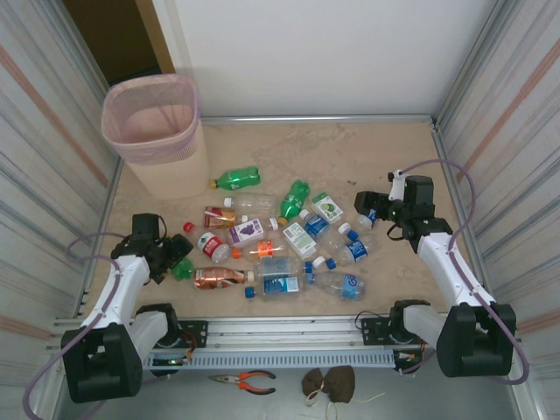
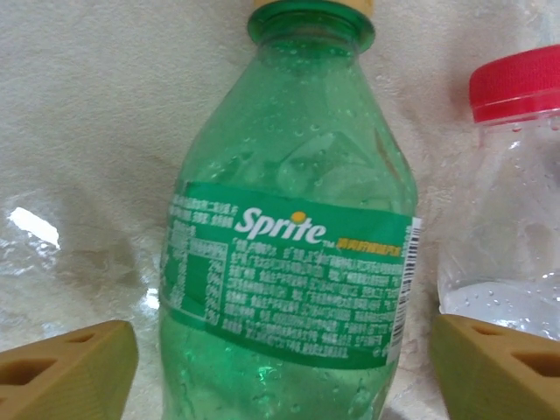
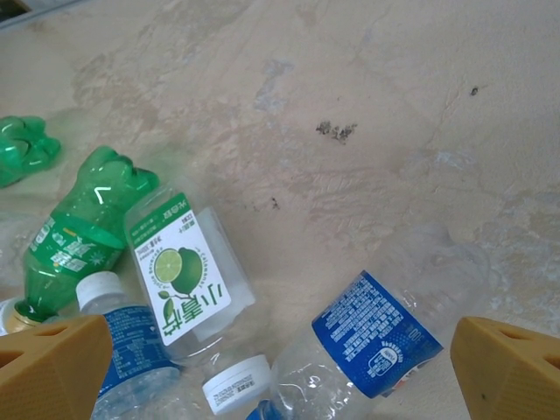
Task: Put the plastic bottles in the bin
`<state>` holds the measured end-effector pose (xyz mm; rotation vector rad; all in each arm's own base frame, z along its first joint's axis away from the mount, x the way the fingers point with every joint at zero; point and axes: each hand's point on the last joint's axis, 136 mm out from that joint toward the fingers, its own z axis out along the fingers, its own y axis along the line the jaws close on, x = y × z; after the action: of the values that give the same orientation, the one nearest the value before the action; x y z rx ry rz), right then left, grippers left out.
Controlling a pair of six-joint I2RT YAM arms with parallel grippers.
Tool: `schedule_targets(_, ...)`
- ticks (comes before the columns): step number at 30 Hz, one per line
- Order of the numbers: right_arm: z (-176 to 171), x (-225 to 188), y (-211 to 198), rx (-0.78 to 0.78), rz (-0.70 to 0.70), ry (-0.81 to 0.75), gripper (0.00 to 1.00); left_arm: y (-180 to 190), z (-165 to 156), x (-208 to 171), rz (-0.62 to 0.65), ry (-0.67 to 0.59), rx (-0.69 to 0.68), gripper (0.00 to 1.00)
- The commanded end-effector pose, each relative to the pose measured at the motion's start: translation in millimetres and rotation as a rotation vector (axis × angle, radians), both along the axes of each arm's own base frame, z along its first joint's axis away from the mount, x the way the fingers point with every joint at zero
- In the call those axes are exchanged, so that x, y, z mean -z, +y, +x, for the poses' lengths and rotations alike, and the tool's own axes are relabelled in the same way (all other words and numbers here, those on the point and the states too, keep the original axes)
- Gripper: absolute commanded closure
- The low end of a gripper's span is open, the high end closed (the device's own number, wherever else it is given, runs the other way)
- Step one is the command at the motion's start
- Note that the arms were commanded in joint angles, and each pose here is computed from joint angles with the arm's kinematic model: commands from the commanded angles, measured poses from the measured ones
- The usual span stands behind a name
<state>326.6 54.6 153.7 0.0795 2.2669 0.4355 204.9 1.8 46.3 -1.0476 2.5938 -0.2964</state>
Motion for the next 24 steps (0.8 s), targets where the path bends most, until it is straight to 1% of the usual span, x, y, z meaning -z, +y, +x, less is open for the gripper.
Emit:
schedule_targets(1, 1, -19, 5, -0.024, 0.009, -0.042, 0.02, 0, 5, 2, -0.011, -0.022, -0.006, 0.2)
schedule_targets(4, 0, -19, 6, -0.026, 0.015, -0.037, 0.01, 3, 5, 5, 0.012, -0.016, -0.005, 0.25)
schedule_targets(7, 0, -21, 7, -0.03, 0.018, -0.034, 0.01, 7, 5, 10, 0.035, 0.001, -0.003, 0.27)
schedule_targets(11, -3, -26, 7, -0.031, 0.02, -0.041, 0.01, 6, 8, 15, 0.023, 0.005, 0.001, 0.31)
schedule_targets(15, -4, -27, 7, -0.03, 0.018, -0.043, 0.01, 6, 9, 17, 0.019, 0.007, 0.0, 0.39)
schedule_targets(18, -5, -30, 8, -0.036, 0.022, -0.046, 0.01, 4, 12, 11, 0.016, -0.02, 0.015, 0.47)
schedule_targets(21, -5, -37, 9, -0.044, 0.029, -0.05, 0.01, 7, 12, -3, 0.037, -0.055, 0.012, 0.47)
schedule_targets(24, -8, -43, 10, -0.048, 0.032, -0.057, 0.0, 9, 14, -23, 0.056, -0.115, 0.008, 0.46)
